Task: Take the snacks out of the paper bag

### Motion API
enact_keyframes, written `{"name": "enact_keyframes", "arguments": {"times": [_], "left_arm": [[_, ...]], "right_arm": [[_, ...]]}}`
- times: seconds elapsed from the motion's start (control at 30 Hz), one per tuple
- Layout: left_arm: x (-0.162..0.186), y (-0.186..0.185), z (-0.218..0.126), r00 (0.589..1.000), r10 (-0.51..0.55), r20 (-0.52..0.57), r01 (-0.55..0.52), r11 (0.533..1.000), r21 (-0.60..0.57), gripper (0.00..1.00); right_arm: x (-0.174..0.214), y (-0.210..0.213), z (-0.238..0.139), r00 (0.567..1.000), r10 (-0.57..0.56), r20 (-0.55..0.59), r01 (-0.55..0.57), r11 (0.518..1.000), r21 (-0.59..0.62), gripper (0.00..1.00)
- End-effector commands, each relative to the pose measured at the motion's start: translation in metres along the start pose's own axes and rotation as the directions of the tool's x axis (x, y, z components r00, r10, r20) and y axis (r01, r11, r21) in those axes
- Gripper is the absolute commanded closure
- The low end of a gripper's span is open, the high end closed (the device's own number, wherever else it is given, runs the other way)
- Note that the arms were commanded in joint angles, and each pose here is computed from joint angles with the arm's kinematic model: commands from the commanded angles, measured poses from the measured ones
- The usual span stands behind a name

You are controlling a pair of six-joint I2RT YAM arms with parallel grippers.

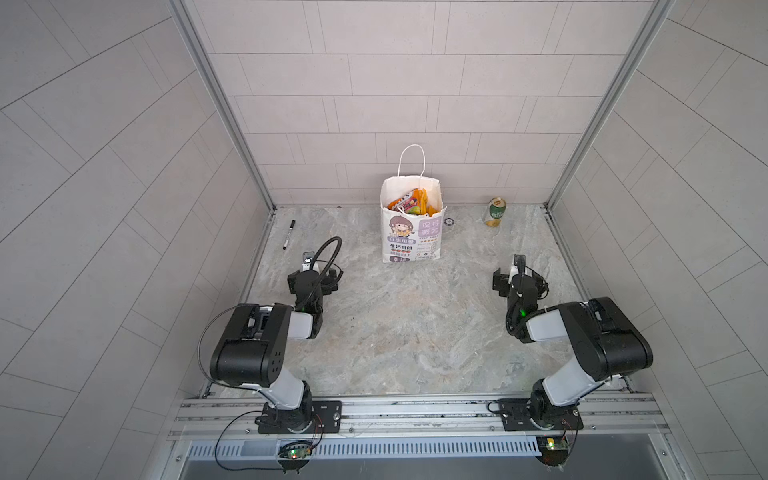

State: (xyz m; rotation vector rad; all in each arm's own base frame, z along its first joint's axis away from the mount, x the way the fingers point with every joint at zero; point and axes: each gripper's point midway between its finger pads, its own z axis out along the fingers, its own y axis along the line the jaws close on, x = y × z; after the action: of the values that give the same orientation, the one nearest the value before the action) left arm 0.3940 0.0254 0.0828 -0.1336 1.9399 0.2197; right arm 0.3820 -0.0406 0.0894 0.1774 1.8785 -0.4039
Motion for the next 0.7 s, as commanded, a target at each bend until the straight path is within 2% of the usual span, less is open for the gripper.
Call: {"name": "enact_keyframes", "arguments": {"times": [0.0, 0.67], "left_arm": [[-0.0047, 0.0011, 0.0024, 1.0, -0.009, 0.011, 0.009, 1.0, -0.004, 0.0], [-0.0048, 0.0012, 0.0031, 1.0, -0.01, 0.008, 0.01, 1.0, -0.002, 0.0]], "right_arm": [[-0.0074, -0.0013, 0.0003, 1.0, 0.003, 0.017, -0.004, 1.0, 0.003, 0.01], [-0.007, -0.0009, -0.0003, 1.0, 0.0, 0.019, 0.0, 1.0, 0.004, 0.01]]}}
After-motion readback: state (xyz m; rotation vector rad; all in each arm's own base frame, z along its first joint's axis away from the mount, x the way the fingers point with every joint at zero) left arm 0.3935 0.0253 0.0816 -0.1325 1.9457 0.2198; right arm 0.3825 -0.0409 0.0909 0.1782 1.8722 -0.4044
